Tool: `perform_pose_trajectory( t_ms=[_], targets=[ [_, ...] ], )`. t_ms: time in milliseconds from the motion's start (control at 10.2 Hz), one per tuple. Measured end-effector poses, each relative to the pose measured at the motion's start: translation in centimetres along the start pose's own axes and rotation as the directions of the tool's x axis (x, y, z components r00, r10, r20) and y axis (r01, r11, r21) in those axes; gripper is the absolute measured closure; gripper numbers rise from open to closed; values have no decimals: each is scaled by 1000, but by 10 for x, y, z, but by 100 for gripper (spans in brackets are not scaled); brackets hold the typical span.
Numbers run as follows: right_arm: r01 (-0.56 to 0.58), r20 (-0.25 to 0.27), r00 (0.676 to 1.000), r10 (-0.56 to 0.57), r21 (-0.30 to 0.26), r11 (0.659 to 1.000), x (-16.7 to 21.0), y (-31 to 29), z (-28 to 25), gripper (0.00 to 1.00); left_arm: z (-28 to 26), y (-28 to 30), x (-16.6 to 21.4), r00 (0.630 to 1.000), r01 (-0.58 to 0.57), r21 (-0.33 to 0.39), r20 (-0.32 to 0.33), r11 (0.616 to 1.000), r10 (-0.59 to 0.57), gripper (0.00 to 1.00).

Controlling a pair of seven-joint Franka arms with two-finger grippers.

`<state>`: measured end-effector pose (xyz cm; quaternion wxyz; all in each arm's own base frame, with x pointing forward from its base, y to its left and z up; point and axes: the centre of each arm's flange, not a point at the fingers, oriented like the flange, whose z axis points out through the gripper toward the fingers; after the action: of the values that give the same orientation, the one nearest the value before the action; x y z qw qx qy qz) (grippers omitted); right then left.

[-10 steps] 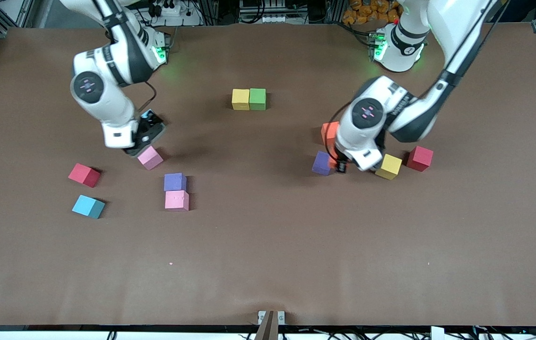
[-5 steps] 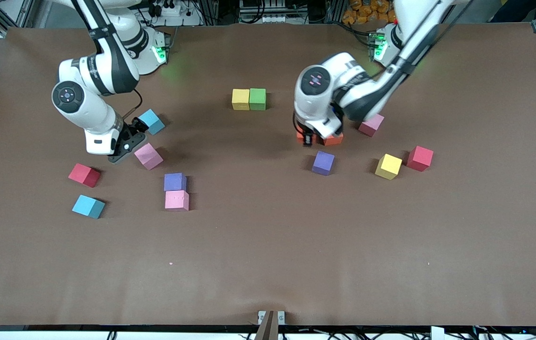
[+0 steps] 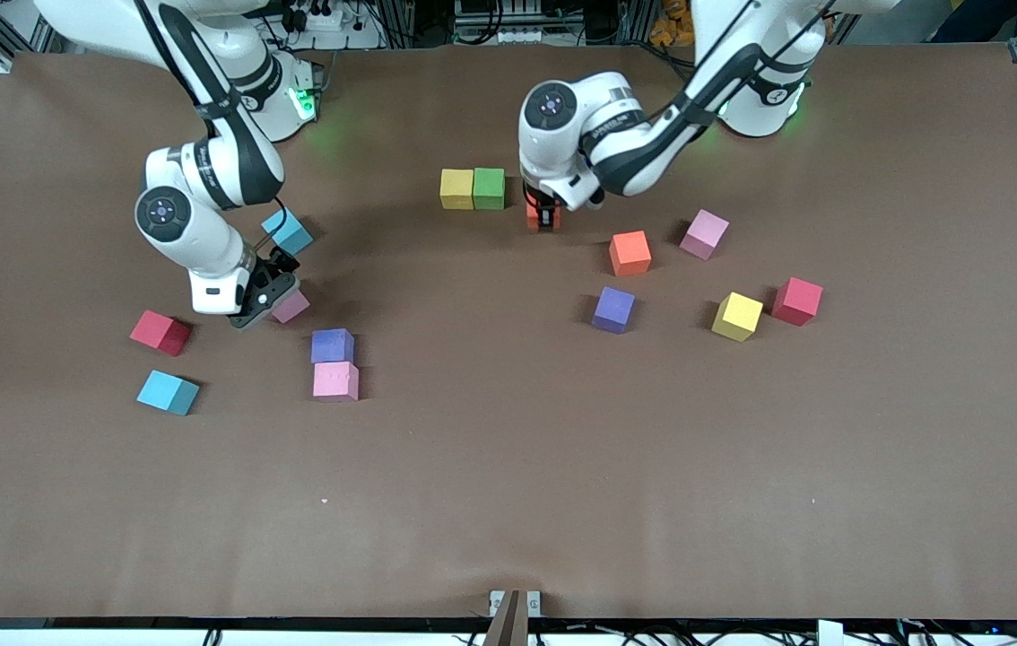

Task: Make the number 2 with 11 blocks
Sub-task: 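Place the orange block beside green with the left gripper while right grasps pink, then lift the pink block with the right gripper while the left gripper reaches blue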

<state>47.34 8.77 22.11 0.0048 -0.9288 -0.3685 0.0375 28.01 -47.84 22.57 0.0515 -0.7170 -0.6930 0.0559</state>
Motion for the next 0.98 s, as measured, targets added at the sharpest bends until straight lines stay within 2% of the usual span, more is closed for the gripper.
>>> perform_pose_trajectory(
  t_ms=[490,981],
  targets=[
    [-6,8,1000,6,10,1000,-2,2,16,0,34,-32,-20,999,-37,55,21,998,36,38],
    [-6,25,1000,5,25,1000,-5,2,31,0,34,-29,-25,999,-29,53,43,998,27,38]
  ],
)
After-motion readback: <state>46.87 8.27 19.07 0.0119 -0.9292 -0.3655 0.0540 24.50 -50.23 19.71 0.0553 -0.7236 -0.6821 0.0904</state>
